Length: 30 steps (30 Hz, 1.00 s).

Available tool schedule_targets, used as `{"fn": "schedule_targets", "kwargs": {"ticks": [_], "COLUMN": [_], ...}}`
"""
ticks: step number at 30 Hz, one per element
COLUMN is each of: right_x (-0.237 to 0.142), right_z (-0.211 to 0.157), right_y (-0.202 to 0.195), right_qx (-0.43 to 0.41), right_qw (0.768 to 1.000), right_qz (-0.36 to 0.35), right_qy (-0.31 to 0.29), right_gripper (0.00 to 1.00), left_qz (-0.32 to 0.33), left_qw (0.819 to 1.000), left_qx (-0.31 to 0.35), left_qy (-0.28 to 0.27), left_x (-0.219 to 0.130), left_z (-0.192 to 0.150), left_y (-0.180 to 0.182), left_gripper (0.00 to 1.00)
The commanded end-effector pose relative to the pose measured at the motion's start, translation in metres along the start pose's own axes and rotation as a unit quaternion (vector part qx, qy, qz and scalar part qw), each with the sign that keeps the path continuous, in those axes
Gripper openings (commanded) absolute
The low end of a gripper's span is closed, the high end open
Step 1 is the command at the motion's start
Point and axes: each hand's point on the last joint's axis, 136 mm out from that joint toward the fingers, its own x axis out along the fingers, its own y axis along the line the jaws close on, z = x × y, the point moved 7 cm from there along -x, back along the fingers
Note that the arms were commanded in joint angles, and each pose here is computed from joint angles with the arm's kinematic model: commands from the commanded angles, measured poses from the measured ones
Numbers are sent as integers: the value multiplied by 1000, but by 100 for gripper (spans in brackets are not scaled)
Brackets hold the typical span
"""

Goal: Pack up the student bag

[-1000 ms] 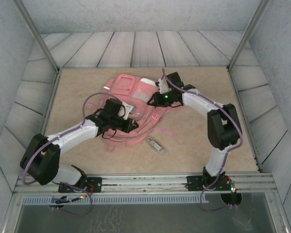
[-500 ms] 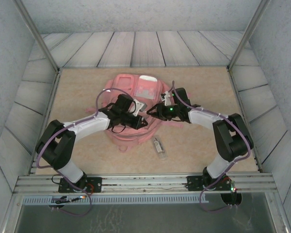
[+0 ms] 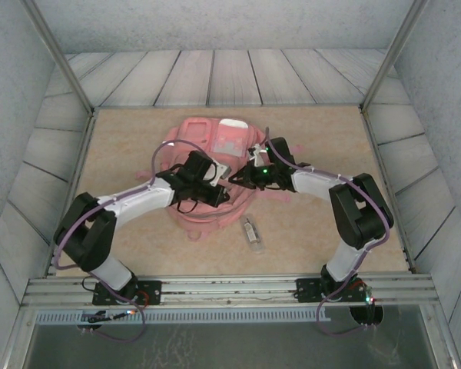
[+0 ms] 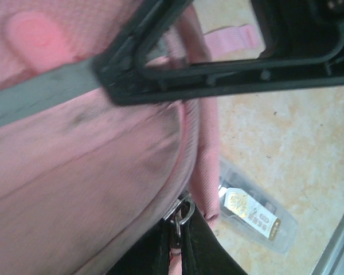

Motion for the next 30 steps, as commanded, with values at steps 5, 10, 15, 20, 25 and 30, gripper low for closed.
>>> {"fn": "schedule_targets", "kwargs": {"ticks": [5,10,15,20,25,30], "right_x": [-29,-38,-39,-27,-5,1], "right_z": [14,20,37,79,111,126], "right_y": [7,8,-1,0,0,2], "right_qx": [-119,-148,-143,-131,-118,-111], "right_qw": [988,981,982,984,987,987], "right_qz": [-88,-111,-120,-124,-111,-111], "right_qy": [32,52,43,8,-5,-20], "right_gripper": [0,0,0,0,1,15], "left_qz": [136,236,240,151,83,-3], "left_qw": [987,960,959,984,996,1000], "left_qx": [-85,-147,-146,-86,2,21], "left_qy": [-9,-18,-36,-33,-15,-21], "left_x": [-50,-77,-89,-79,-64,-49], "left_z": [-34,-56,-57,-47,-45,-39], "left_y": [53,88,85,58,14,-14], "left_gripper": [0,0,0,0,0,0]}}
